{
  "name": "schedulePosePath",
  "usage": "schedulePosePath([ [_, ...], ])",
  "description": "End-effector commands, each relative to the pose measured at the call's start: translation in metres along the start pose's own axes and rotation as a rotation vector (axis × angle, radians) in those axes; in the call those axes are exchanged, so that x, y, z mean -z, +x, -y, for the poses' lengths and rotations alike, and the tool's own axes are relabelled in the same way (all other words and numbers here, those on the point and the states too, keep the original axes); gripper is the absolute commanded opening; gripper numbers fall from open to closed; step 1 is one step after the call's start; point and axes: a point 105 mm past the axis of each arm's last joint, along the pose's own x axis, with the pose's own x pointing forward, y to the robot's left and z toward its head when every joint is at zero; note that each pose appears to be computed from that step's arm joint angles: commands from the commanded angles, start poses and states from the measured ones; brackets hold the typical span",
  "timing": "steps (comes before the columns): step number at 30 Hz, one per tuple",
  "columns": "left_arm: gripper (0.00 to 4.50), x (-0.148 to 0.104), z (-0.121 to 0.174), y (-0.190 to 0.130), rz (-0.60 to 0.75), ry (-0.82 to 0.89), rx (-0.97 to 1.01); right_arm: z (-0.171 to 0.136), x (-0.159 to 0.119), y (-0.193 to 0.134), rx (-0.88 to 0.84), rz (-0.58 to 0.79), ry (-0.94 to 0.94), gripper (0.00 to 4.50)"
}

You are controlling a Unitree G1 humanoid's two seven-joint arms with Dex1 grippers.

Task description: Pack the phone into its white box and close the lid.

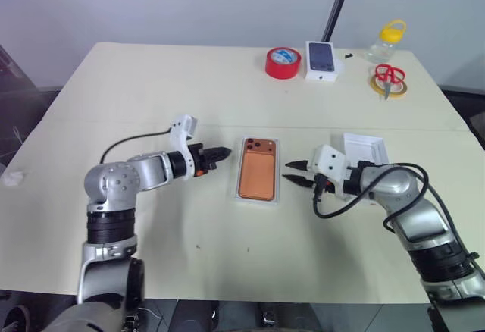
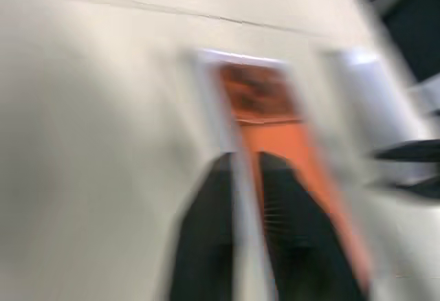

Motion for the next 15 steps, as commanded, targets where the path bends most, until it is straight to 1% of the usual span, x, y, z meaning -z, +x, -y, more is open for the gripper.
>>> schedulePosePath([
  [1, 0.0, 0.006, 0.005, 0.01, -0.019, 0.153, 0.02, 0.011, -0.002, 0.001, 0.041, -0.019, -0.079, 0.07],
  [2, 0.0, 0.008, 0.005, 0.013, -0.019, 0.159, 0.03, 0.011, 0.001, 0.002, 0.042, -0.035, -0.093, 0.07],
  [3, 0.0, 0.016, 0.006, 0.017, -0.051, 0.199, 0.041, 0.011, 0.008, 0.003, 0.042, -0.069, -0.109, 0.07],
  [5, 0.0, 0.034, 0.007, 0.027, -0.122, 0.196, 0.057, 0.01, 0.019, 0.008, 0.05, -0.114, -0.121, 0.07],
  [8, 0.0, 0.049, 0.012, 0.037, -0.177, 0.222, 0.083, 0.007, 0.025, 0.012, 0.034, -0.144, -0.157, 0.07],
  [13, 0.0, 0.052, 0.036, 0.056, -0.169, 0.205, 0.176, 0.002, 0.026, 0.012, 0.01, -0.154, -0.171, 0.07],
  [15, 0.0, 0.051, 0.051, 0.066, -0.158, 0.204, 0.225, 0.004, 0.024, 0.007, 0.014, -0.144, -0.148, 0.07],
])
